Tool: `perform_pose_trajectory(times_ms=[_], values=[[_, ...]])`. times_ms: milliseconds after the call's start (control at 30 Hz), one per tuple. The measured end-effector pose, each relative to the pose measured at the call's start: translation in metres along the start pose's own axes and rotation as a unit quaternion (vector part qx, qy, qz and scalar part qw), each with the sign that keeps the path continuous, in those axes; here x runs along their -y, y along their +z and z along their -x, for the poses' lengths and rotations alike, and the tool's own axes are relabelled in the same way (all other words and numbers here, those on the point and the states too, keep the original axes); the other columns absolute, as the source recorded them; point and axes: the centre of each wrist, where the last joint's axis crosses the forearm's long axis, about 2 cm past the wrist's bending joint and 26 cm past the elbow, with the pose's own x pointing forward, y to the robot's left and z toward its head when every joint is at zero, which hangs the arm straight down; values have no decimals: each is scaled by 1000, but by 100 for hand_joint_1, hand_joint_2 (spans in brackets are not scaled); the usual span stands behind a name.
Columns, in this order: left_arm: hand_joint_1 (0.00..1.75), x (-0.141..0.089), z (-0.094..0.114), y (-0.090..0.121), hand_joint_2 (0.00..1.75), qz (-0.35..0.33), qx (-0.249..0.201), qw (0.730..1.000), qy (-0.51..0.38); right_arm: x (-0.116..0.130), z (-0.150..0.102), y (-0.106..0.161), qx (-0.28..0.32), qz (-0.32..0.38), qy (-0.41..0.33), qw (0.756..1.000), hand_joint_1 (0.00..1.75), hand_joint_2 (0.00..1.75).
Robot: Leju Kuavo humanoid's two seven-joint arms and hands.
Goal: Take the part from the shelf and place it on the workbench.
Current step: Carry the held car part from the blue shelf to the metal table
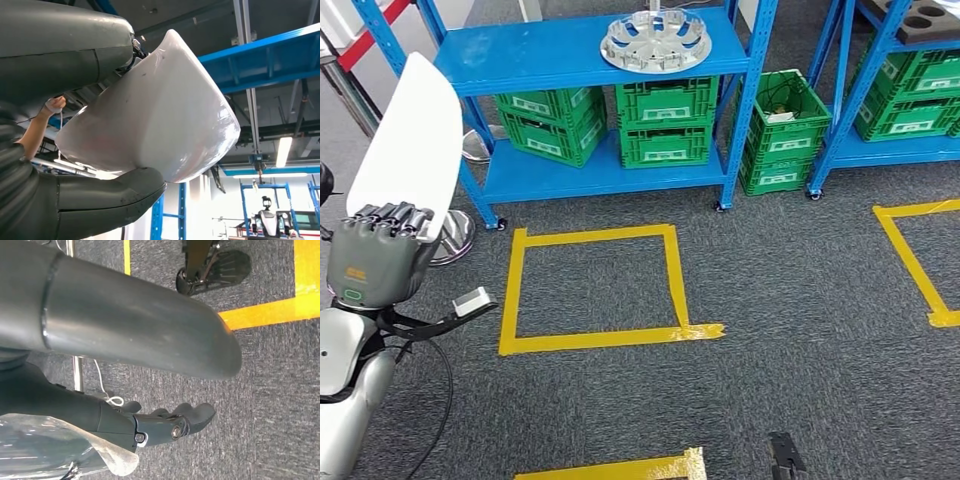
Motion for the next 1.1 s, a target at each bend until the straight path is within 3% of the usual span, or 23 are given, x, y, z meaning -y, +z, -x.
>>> perform_pose_trajectory(times_ms=[1100], values=[[175,-2,6,5,175,-5,-11,1000,-5,-2,-2,0,12,-1,25,1000,0,0]])
